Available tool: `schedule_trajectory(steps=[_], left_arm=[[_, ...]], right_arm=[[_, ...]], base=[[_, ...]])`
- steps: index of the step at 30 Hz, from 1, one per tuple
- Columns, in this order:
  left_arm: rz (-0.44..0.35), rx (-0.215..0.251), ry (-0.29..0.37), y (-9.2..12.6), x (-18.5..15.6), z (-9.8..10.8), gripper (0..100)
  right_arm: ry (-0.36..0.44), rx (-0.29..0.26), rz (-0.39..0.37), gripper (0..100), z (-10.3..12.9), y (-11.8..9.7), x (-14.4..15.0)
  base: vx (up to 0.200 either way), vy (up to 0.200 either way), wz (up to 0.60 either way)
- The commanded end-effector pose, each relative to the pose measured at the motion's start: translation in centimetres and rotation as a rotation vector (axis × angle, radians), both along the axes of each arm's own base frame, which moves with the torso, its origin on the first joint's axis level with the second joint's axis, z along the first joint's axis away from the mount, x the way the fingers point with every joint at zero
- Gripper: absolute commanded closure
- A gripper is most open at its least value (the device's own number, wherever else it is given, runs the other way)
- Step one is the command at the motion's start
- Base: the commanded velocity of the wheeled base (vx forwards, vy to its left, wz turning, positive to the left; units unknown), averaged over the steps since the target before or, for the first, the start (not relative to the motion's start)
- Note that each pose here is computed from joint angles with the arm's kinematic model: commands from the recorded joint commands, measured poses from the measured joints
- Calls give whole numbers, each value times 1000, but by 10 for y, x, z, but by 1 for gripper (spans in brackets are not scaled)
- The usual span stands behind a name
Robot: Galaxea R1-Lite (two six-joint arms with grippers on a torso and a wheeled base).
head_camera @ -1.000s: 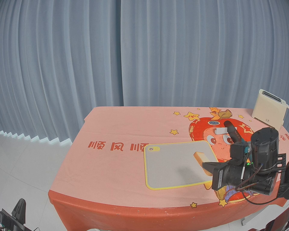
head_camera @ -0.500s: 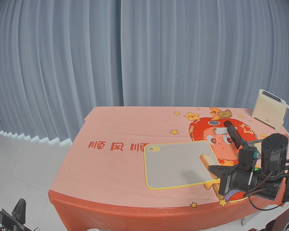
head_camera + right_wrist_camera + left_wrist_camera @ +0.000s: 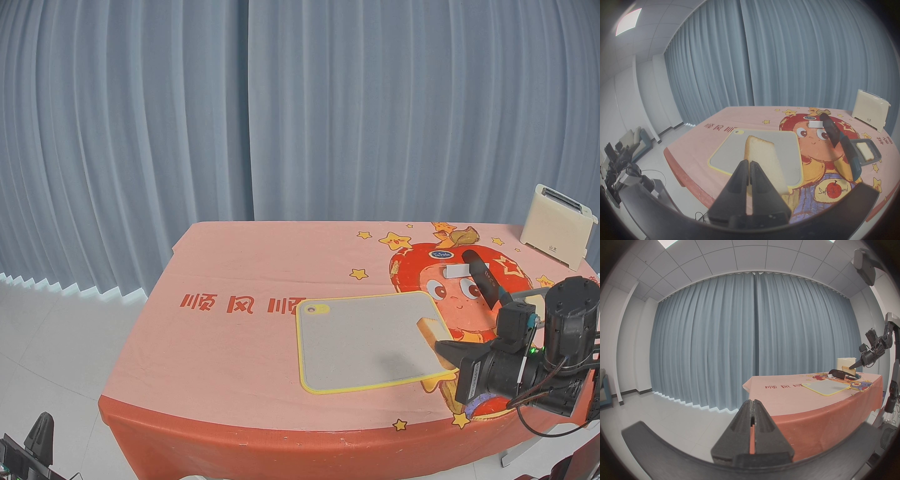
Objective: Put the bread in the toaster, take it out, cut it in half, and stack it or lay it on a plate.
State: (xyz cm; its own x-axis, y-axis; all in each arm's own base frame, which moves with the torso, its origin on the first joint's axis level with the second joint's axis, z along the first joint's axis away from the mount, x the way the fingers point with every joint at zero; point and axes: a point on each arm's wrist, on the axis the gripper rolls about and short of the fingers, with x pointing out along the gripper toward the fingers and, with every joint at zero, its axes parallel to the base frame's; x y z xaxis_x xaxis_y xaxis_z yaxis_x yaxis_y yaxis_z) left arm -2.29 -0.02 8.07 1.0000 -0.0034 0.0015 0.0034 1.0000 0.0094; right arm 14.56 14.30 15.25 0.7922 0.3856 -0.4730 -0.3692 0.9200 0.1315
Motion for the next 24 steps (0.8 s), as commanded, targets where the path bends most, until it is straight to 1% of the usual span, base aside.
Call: schedule_trajectory(steps=[1, 3, 5, 8, 24], left_arm=[[0, 0, 1, 0, 0, -5, 100], [0, 0, 1, 0, 0, -5, 100], [0, 0, 1, 0, 0, -5, 100], [0, 0, 1, 0, 0, -5, 100], [0, 0, 1, 0, 0, -5, 100]], right_arm=[[-6, 3, -1, 100, -1, 1, 0], [-20, 10, -5, 100, -1, 1, 1], [-29, 0, 1, 100, -2, 1, 1], [-33, -14, 7, 100, -3, -1, 0], [-48, -18, -14, 100, -1, -2, 0]], base=[[0, -200, 0], [0, -200, 0], [0, -200, 0], [0, -200, 0], [0, -200, 0]])
